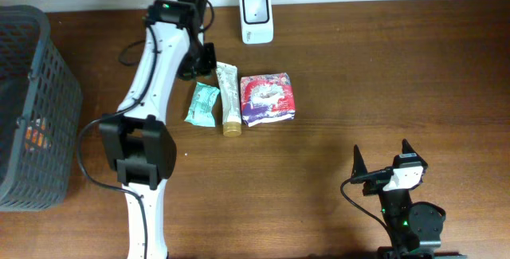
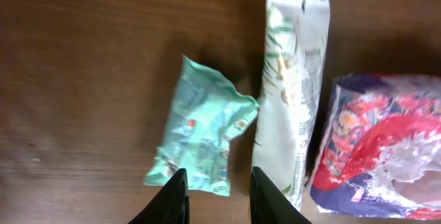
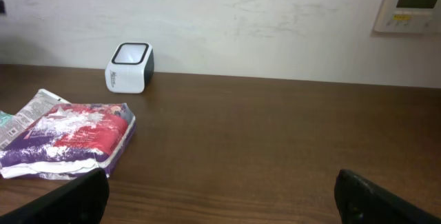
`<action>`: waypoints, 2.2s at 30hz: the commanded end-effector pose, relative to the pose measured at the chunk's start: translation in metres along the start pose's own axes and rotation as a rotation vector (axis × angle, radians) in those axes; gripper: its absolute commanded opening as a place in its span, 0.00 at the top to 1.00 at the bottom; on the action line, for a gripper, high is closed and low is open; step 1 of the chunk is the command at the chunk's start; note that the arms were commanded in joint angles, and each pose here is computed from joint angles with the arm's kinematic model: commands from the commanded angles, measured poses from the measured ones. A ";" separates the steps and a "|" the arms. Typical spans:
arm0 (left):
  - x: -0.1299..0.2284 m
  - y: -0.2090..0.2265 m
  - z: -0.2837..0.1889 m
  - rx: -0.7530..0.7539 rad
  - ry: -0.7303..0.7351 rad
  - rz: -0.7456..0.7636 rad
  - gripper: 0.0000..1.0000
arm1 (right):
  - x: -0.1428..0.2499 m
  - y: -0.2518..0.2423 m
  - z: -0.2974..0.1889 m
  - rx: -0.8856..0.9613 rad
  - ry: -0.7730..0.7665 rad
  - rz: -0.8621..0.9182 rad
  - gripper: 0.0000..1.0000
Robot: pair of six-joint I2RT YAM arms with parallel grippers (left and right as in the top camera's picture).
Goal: Scan the item barcode
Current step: 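Place the green tissue packet left of the cream tube, then grasp the small orange packet from the basket and place it left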
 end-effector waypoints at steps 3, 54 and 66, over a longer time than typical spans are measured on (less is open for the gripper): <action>0.026 0.023 0.027 -0.056 0.124 -0.010 0.68 | 0.003 0.000 0.000 -0.001 0.005 0.008 0.01; 0.088 0.432 0.017 -0.457 -0.158 -0.412 1.00 | 0.003 0.000 0.000 0.000 0.005 0.008 0.01; -0.026 0.151 -0.262 0.390 -0.946 -0.080 1.00 | 0.003 0.000 0.000 -0.001 0.005 0.008 0.01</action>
Point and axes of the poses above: each gripper's point midway between its finger pads, its own z axis out along the fingers, its own y axis along the line the jaws close on, x = y × z, the point moved 1 cm from there along -z, back along the fingers, and after that the axes turned 7 degrees about z, right-handed, at the moved point
